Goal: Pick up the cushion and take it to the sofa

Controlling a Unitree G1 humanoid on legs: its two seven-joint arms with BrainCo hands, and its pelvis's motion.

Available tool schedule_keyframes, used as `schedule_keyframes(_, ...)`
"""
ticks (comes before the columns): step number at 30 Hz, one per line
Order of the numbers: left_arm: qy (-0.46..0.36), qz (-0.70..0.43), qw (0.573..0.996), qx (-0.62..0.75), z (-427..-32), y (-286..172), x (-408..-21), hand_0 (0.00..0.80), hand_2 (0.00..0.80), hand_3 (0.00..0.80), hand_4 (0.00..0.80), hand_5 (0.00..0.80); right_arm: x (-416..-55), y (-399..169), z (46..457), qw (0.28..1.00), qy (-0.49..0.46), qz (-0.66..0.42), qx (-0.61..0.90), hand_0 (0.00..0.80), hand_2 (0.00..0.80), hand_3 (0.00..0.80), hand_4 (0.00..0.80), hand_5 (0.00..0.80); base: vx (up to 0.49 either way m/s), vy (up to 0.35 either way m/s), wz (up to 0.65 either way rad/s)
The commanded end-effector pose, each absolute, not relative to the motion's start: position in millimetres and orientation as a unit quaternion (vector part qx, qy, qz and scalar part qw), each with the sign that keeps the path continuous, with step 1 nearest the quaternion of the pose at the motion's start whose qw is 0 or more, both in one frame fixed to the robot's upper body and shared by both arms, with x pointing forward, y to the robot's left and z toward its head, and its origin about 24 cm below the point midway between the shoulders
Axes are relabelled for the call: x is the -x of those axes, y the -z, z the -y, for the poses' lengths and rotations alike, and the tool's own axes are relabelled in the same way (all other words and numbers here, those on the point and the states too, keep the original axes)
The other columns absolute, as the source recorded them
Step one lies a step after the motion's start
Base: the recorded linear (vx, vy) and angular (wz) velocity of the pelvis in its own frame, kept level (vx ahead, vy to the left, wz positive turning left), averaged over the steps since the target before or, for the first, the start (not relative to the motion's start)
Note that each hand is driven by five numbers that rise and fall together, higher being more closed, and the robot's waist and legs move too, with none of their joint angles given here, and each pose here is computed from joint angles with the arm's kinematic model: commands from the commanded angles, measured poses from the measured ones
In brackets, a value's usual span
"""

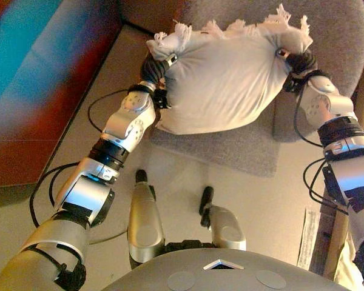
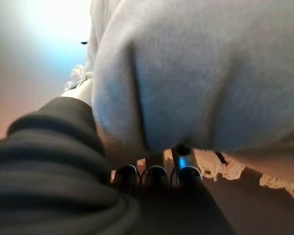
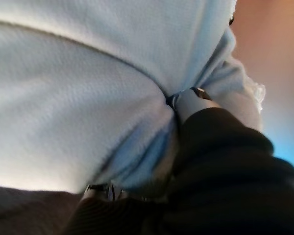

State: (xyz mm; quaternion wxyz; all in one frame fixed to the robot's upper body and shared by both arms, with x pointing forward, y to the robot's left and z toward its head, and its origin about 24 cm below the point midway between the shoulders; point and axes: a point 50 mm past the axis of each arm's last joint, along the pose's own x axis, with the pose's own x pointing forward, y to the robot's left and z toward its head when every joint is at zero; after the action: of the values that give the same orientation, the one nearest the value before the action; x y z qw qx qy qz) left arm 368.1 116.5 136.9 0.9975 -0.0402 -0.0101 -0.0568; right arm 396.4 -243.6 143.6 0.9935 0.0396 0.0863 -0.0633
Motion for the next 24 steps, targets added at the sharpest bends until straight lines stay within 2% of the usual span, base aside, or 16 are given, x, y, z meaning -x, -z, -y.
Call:
schedule_keyframes(1, 0.112, 0.108, 0.983, 0.095, -89.7, -182.1, -365.2, 0.8, 0.8, 0.8, 0.8, 0.8, -407.5, -212.3, 241.9, 0.997, 0.039, 0.043, -0.043, 0.8, 0.8, 0.8, 0.8, 0.8, -0.075, -0.017, 0.12)
schedule_keyframes(2, 0.117, 0.098, 0.984, 0.089, -89.2, -179.8, -365.8, 0.8, 0.8, 0.8, 0.8, 0.8, -407.9, -210.5, 246.5, 0.997, 0.048, 0.033, -0.051, 0.245, 0.245, 0.245, 0.245, 0.245, -0.043, -0.019, 0.15)
schedule_keyframes(3, 0.125, 0.094, 0.984, 0.087, -88.7, -178.8, -366.3, 0.558, 0.558, 0.558, 0.558, 0.558, -408.4, -209.3, 249.9, 0.997, 0.054, 0.026, -0.058, 0.0, 0.0, 0.0, 0.0, 0.0, -0.037, -0.022, 0.19)
schedule_keyframes(4, 0.129, 0.088, 0.984, 0.084, -89.0, -177.2, -367.1, 0.0, 0.0, 0.0, 0.0, 0.0, -408.4, -208.8, 254.0, 0.996, 0.062, 0.02, -0.06, 0.0, 0.0, 0.0, 0.0, 0.0, -0.033, -0.018, 0.22)
schedule_keyframes(24, 0.092, 0.108, 0.984, 0.11, -123.3, -194.4, -368.3, 0.0, 0.0, 0.0, 0.0, 0.0, -400.4, -213.6, 286.5, 0.983, 0.14, 0.02, -0.115, 0.0, 0.0, 0.0, 0.0, 0.0, 0.02, -0.003, 0.03)
